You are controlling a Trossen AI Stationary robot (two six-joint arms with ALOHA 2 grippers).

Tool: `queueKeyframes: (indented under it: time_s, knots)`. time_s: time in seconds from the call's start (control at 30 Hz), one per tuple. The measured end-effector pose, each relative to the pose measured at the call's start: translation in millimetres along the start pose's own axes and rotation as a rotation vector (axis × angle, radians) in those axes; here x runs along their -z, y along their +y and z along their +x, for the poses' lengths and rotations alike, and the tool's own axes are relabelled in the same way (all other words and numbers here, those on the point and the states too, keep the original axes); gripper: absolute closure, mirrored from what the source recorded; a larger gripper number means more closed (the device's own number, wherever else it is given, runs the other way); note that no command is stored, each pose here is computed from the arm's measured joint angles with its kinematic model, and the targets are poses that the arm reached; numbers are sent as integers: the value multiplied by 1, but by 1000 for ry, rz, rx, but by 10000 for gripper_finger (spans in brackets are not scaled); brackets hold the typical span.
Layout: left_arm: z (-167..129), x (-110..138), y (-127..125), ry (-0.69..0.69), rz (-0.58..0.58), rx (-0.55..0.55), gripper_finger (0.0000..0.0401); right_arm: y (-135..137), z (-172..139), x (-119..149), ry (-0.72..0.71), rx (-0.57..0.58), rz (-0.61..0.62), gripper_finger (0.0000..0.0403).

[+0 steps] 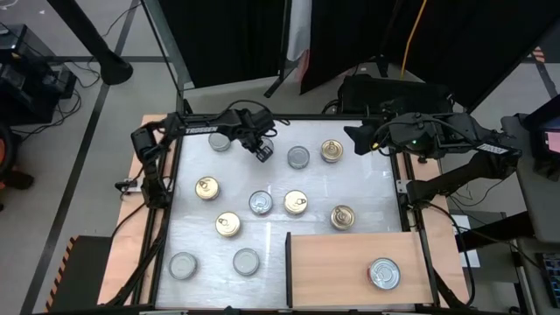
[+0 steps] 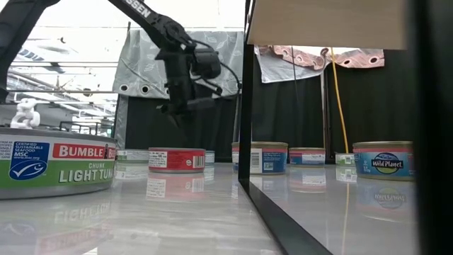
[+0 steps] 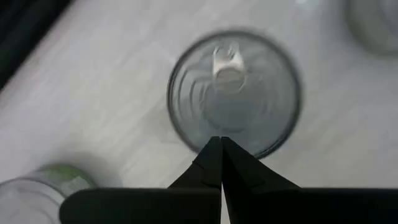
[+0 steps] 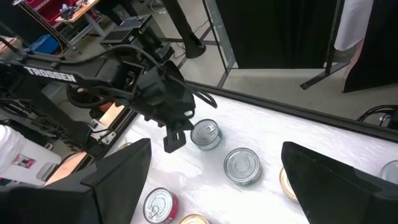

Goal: Stack canned seafood by type on shelf
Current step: Put the green-blue tuna can on the shelf

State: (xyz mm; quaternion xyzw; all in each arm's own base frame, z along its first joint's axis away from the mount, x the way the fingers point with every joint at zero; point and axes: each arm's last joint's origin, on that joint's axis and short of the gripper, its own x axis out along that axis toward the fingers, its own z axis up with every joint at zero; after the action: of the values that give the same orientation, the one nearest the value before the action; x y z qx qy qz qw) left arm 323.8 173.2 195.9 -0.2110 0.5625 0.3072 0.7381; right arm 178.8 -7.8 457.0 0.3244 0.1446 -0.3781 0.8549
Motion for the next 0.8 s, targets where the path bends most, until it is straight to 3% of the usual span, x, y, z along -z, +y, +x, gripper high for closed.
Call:
queueKeyframes:
  time_s: [0.47,0.8]
  knots:
    - [16,12,2,51,89,-10,401,0,0,0,0,0,2,51]
    - [21,18,3,55,91,-12,401,0,0,0,0,0,2,51]
